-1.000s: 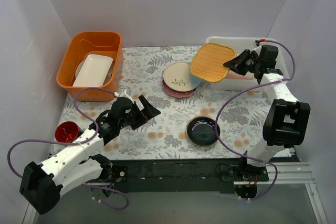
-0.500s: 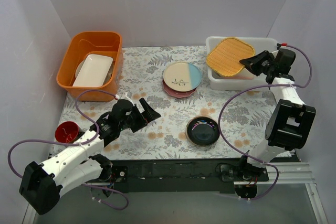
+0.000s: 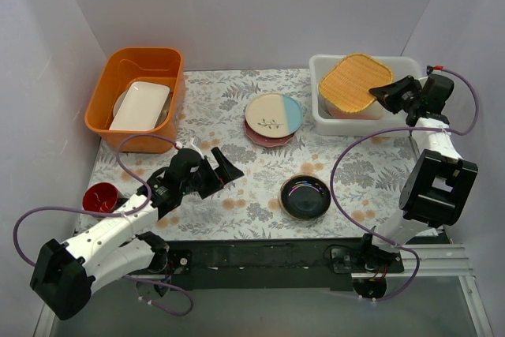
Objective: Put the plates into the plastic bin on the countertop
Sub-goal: Place the plate in the plastic bin.
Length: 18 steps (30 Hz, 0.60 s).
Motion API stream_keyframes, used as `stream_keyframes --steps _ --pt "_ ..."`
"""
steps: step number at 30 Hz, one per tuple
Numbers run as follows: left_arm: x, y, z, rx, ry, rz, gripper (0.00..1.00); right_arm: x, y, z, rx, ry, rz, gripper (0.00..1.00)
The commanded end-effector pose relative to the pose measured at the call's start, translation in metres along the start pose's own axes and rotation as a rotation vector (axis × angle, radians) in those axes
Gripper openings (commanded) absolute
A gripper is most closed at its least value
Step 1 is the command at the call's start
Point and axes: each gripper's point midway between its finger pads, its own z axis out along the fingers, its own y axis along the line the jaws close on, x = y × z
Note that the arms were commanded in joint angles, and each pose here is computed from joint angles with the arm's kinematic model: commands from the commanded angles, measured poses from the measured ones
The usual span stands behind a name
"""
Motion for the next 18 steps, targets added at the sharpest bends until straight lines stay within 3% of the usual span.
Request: stream_keyframes --steps 1,18 --pt "0.002 -0.003 0.001 0.017 0.009 0.010 0.98 -0.027 0.034 -0.008 -0.100 -0.099 -0.077 0.01" --pt "0.002 -0.004 0.002 0.010 0.022 0.036 0.98 -0.036 0.003 0.009 -0.069 -0.184 0.025 0.01"
